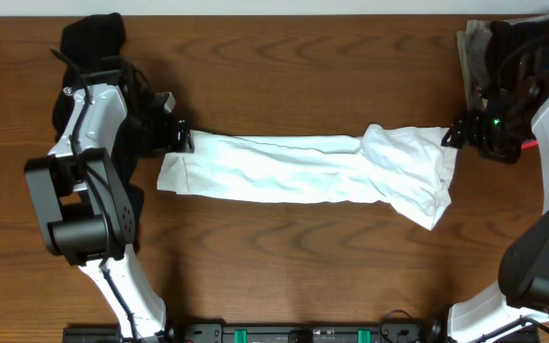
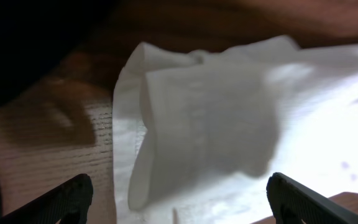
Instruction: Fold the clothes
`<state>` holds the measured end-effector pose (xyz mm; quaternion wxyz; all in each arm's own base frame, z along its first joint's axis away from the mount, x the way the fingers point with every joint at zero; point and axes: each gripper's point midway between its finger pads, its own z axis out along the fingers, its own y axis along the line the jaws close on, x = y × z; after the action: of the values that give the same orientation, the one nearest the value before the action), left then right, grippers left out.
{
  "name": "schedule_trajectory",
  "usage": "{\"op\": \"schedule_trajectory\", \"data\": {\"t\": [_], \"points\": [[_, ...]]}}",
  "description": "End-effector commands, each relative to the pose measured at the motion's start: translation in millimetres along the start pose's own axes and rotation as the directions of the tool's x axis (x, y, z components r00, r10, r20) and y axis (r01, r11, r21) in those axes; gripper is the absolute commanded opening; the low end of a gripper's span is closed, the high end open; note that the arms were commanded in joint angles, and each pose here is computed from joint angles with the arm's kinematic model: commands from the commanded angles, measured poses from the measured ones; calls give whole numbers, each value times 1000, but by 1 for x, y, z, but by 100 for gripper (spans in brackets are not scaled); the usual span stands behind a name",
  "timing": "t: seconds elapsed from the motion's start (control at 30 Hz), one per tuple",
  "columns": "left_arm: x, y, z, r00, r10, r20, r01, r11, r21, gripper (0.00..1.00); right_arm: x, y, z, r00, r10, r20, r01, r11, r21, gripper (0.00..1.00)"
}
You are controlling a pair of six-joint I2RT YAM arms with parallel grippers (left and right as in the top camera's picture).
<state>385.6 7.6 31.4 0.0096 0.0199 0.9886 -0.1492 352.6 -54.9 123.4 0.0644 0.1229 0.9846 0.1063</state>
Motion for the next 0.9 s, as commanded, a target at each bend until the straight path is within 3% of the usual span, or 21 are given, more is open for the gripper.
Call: {"op": "schedule_trajectory", "data": {"t": [0.0, 0.27, 0.4, 0.53, 0.63, 0.7, 0.87], "points": [[10, 8, 10, 997, 59, -46, -60, 998, -25, 91, -3, 5, -8, 1000, -5, 26, 5, 1000, -8, 77], [33, 11, 38, 993, 87, -85, -87, 996, -7, 90, -7, 5, -8, 999, -8, 42, 8, 1000, -8, 77], [35, 4, 50, 994, 89, -59, -87, 995, 45, 72, -10, 5, -8, 999, -10, 51, 10, 1000, -8, 77], [26, -1, 53, 996, 86, -13, -85, 994, 73, 35, -11, 5, -8, 998, -11, 55, 12, 1000, -9, 77], [17, 1, 53, 998, 55, 21, -56, 996, 63, 14, -11, 5, -8, 998, -11, 55, 11, 1000, -9, 77], [11, 2, 53, 998, 41, 42, -43, 997, 57, 6, -11, 5, -8, 998, -11, 55, 11, 1000, -9, 77], [6, 7, 45, 998, -9, 67, 5, 999, 54, 6, -11, 6, -8, 998, -11, 54, 12, 1000, -12, 78]]}}
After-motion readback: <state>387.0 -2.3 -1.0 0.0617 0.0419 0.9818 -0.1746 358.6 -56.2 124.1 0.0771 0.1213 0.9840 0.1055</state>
